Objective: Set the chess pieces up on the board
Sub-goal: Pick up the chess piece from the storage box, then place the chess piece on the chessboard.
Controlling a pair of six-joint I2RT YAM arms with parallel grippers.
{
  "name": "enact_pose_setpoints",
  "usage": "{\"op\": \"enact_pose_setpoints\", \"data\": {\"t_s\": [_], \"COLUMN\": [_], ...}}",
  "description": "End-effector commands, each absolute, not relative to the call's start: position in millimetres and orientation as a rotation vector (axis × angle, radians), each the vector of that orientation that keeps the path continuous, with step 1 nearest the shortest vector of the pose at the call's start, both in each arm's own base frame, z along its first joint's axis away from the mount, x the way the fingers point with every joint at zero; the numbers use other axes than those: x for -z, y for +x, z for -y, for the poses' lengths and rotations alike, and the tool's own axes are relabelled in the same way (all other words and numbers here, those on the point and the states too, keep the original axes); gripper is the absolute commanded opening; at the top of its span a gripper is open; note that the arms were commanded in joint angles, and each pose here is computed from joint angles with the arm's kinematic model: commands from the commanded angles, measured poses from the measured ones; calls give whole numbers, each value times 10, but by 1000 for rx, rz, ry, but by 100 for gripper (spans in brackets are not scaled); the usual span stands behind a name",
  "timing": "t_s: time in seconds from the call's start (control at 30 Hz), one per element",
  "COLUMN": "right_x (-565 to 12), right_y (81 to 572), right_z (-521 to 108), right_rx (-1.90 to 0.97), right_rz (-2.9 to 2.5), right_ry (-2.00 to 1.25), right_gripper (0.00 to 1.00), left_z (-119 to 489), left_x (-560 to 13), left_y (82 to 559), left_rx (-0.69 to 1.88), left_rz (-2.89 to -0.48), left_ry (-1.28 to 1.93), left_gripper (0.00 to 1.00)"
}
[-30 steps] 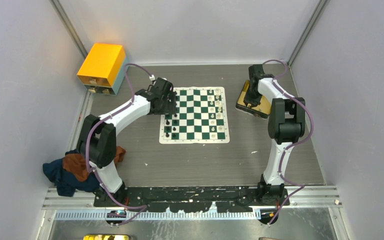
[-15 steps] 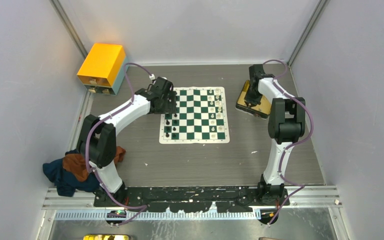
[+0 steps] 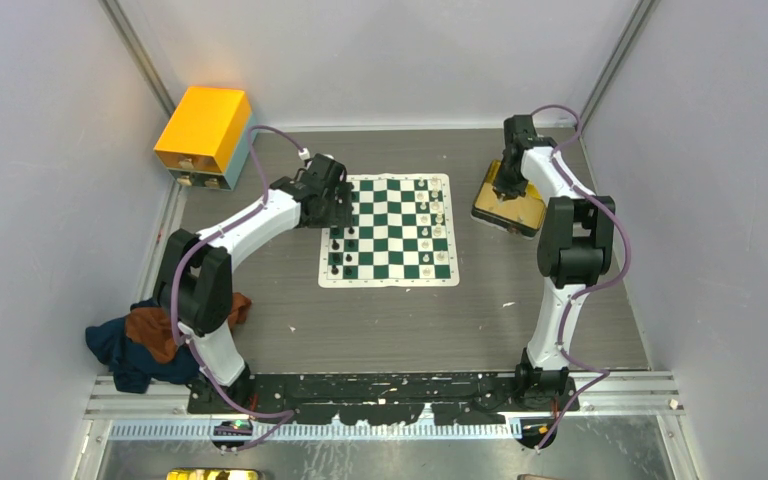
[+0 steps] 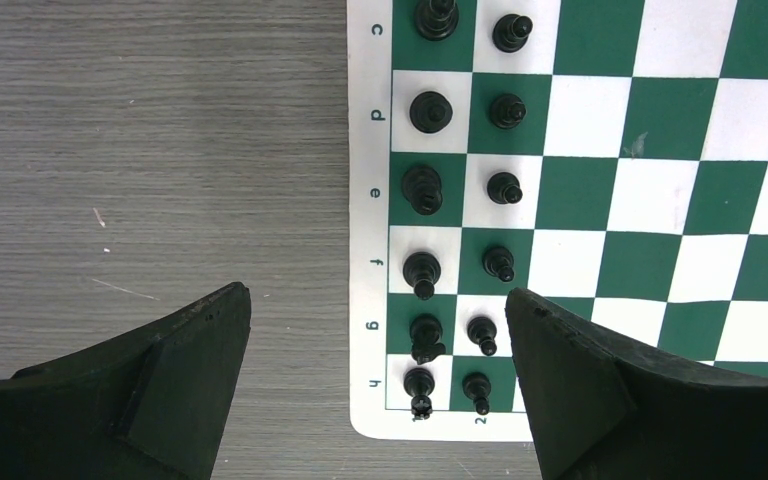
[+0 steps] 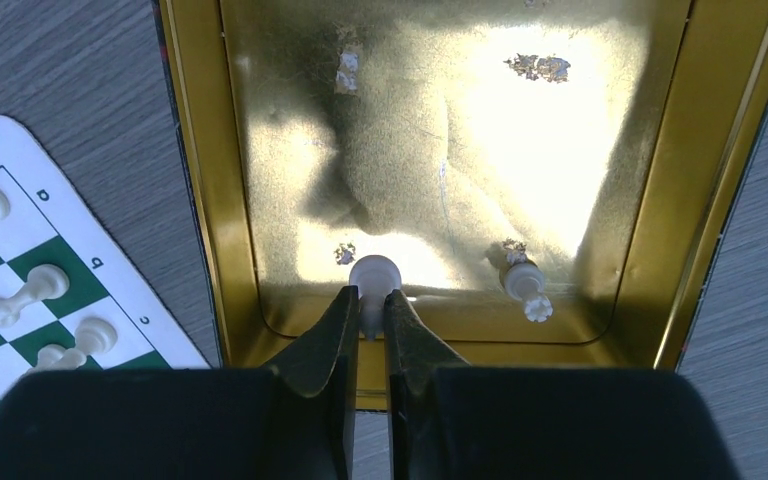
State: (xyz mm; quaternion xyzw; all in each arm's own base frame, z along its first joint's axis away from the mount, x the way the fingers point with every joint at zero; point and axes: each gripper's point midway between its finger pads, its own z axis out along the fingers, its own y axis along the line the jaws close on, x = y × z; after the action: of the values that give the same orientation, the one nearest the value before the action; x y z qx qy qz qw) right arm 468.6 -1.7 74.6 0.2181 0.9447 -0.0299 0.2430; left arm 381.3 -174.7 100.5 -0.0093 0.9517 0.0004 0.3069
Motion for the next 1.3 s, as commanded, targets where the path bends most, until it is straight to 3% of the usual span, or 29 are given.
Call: {"op": "enact_pose_setpoints", "data": {"t_s": [0.0,0.63,1.27], "right_x": [-1216,-1930,-1494], "right_y": [4774,4340,3677], "right_z": [47,-310,-1457], "right_rx": [61,-68,-133], "right_rz": [-2483,-2457,-2584], "right_ry": [575,431,95], "right_gripper": [1,1,1], "left_z": [1750,1809,1789], "left_x": [-1174,-1203,-1213], "left_y": [3856,3854,3802], "left_rx": [12,61,71], "left_rz": [-2466,-2448,-2446], "left_ry": [-38,-34,-35], "left_gripper": [99,99,99]}}
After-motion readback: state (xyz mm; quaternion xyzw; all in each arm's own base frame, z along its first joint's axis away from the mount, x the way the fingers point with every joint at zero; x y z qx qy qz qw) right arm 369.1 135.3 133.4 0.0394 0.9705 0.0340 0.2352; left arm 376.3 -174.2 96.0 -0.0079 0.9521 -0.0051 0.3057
